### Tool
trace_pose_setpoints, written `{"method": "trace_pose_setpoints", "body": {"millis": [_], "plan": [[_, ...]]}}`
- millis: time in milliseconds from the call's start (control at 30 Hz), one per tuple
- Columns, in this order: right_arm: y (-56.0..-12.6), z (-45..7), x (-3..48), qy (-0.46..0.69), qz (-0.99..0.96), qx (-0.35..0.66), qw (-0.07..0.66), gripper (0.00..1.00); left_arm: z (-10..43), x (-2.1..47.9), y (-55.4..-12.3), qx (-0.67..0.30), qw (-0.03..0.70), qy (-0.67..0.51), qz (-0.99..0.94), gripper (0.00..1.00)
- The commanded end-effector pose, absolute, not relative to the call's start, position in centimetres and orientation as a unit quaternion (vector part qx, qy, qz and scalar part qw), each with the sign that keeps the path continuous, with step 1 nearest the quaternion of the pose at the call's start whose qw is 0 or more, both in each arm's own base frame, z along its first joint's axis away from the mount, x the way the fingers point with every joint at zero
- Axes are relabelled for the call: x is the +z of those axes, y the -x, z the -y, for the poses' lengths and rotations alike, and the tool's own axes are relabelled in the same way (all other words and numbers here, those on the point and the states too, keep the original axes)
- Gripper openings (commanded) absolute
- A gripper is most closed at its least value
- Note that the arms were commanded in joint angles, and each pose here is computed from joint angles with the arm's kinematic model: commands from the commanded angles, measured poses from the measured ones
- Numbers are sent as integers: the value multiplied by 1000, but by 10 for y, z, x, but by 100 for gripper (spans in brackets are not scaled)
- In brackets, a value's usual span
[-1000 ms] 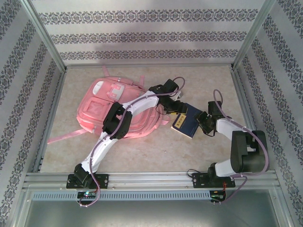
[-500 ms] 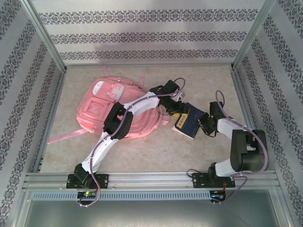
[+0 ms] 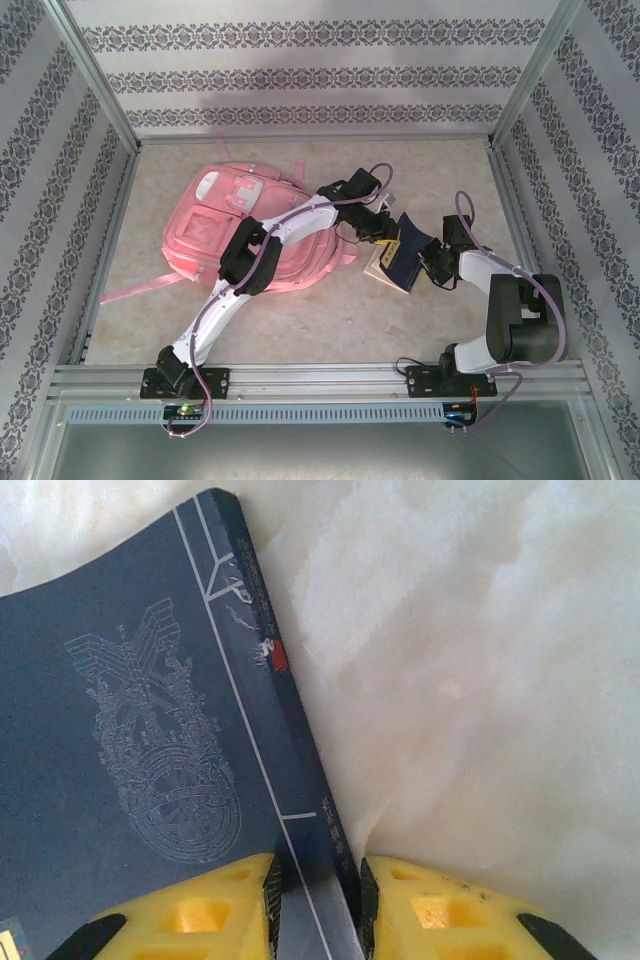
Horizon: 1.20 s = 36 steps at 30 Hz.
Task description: Pack books, pencil case, and school supplies into a backpack
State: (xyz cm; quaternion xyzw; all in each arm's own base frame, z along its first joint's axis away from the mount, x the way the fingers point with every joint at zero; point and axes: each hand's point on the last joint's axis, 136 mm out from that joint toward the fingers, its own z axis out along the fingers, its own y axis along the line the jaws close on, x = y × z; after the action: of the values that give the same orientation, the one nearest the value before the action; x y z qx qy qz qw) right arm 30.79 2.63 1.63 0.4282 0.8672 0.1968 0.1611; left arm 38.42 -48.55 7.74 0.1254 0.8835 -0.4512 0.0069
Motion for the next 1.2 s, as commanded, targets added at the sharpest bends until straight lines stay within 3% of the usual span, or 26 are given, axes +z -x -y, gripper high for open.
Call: {"method": "trace_pose_setpoints", "body": {"millis": [0, 200, 500, 633, 967, 1167], "plan": [[-319, -47, 16, -393, -872, 239, 168, 30, 494, 84, -376, -458, 9, -147, -877, 9], [-318, -47, 35, -383, -872, 241, 186, 52, 481, 123, -385, -452, 49, -170, -874, 0], [-306, -38, 81, -365, -869, 231, 244, 83, 458, 189, -387, -479, 93, -179, -854, 0], [-304, -46, 106, -348, -848, 286, 278, 98, 445, 220, -385, -496, 116, -175, -842, 0], [-321, -101, 197, -229, -739, 535, 338, 98, 421, 276, -367, -524, 152, -180, -818, 0], [-319, -132, 238, -149, -698, 614, 337, 98, 421, 291, -361, -543, 154, -185, -805, 0]]}}
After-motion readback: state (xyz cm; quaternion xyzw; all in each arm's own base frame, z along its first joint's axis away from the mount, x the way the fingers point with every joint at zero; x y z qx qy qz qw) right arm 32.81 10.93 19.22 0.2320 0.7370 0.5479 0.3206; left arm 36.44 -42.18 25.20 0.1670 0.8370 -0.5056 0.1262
